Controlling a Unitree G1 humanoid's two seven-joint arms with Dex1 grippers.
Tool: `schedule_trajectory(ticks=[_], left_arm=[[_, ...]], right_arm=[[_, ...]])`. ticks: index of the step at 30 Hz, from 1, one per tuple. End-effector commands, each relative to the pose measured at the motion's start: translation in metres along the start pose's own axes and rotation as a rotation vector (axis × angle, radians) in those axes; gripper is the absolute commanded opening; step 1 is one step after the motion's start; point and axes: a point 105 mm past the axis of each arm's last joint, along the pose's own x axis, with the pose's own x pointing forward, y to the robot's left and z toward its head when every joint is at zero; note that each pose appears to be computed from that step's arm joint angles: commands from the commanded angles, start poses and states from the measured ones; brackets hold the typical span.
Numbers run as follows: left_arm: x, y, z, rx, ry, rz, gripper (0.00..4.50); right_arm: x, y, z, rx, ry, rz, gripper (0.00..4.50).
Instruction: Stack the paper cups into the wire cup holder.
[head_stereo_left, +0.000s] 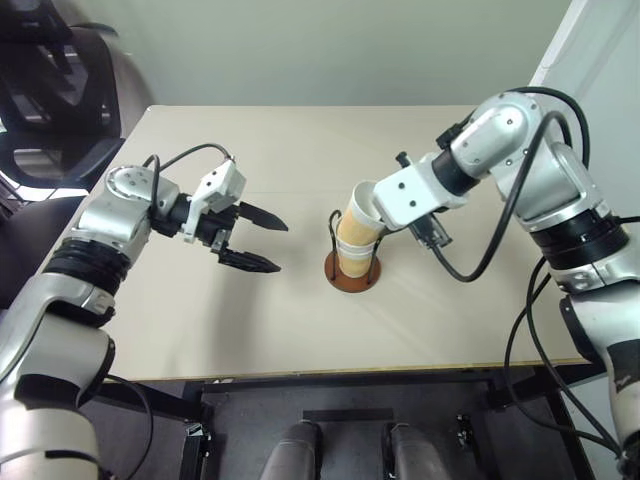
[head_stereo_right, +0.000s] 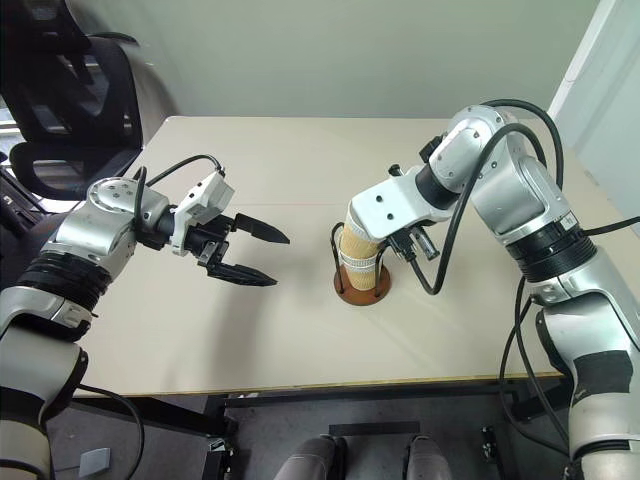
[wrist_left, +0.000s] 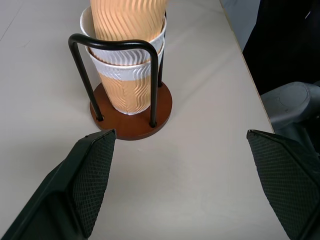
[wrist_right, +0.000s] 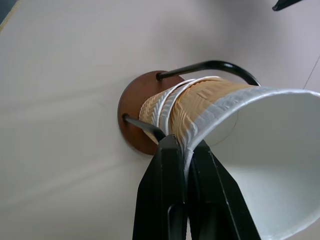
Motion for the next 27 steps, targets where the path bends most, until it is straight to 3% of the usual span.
schedule_trajectory(ticks=[1,8,12,15,18,21,27], left_arm=[[-0.004,-0.004,0.007,0.03,-0.005,-0.022,4.5],[-0.005,-0.006,0.005,0.026,-0.004,-0.023,4.5],[-0.007,-0.004,0.005,0.009,-0.012,-0.008,4.5],[-0.012,0.011,0.014,-0.022,-0.077,0.077,4.5],[-0.021,0.034,0.03,-0.062,-0.208,0.241,4.5],[-0.037,0.038,0.041,-0.089,-0.323,0.316,4.5],[-0.054,0.029,0.033,-0.168,-0.366,0.346,4.5]], right_arm=[[-0.003,-0.006,0.009,-0.049,0.004,-0.018,0.63],[-0.006,-0.014,0.011,-0.02,-0.015,-0.069,3.14],[-0.022,-0.025,0.008,0.108,-0.091,-0.202,4.49],[-0.044,-0.027,0.0,0.281,-0.182,-0.33,4.49],[-0.066,-0.02,-0.024,0.497,-0.238,-0.492,4.49],[-0.082,0.001,-0.057,0.743,-0.279,-0.639,4.49],[-0.08,0.046,-0.08,1.016,-0.389,-0.674,4.49]])
